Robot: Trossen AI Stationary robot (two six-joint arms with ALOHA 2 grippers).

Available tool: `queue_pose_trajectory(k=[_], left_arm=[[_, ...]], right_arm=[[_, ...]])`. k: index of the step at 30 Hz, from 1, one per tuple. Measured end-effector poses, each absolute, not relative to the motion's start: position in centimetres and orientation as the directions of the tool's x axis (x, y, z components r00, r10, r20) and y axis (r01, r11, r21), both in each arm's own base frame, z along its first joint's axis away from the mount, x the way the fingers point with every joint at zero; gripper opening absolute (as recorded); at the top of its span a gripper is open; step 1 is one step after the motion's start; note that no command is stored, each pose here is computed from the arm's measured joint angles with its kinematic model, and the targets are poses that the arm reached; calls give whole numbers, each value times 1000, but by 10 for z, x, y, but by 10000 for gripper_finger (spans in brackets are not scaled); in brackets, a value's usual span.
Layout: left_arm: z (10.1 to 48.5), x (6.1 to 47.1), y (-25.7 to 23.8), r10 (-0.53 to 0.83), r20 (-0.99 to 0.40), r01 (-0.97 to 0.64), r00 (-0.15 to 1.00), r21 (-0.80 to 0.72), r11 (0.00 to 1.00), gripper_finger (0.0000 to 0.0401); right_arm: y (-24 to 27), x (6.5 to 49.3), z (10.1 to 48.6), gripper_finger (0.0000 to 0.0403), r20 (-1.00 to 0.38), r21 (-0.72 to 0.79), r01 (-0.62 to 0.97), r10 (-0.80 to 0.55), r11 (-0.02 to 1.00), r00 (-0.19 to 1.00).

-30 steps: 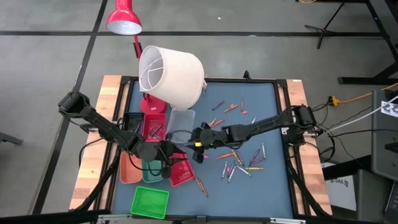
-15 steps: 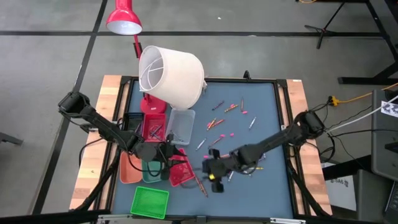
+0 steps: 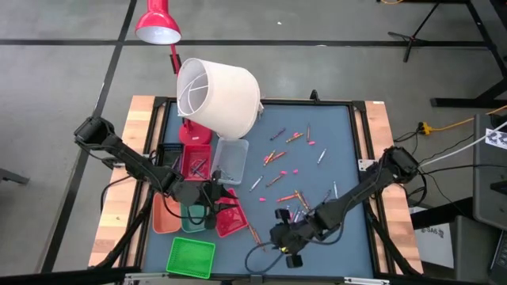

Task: Sort crayons
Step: Put the brown crayon into the bottom red bin

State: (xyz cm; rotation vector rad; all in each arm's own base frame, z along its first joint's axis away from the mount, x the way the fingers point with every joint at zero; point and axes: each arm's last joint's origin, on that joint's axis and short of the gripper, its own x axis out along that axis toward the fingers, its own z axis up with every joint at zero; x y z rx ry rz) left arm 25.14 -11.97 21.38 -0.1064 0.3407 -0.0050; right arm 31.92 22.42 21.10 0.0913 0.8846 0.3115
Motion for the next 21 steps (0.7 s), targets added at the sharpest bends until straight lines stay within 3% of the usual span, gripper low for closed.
queue_pose_trajectory(k=[10,18,21], left_arm=[[223,254,-122,-76,-245,37,967,-159,987,100],[251,283,-139,-144,-179,136,973,-54,989,100],[258,304,-152,-170,-215,178,962,17,984,100]], right_arm=[[227,317,211,124,-749,314,-94,307,945,587],[222,310,236,124,-704,353,-90,328,931,629],[218,304,249,124,-689,345,-84,313,935,654]])
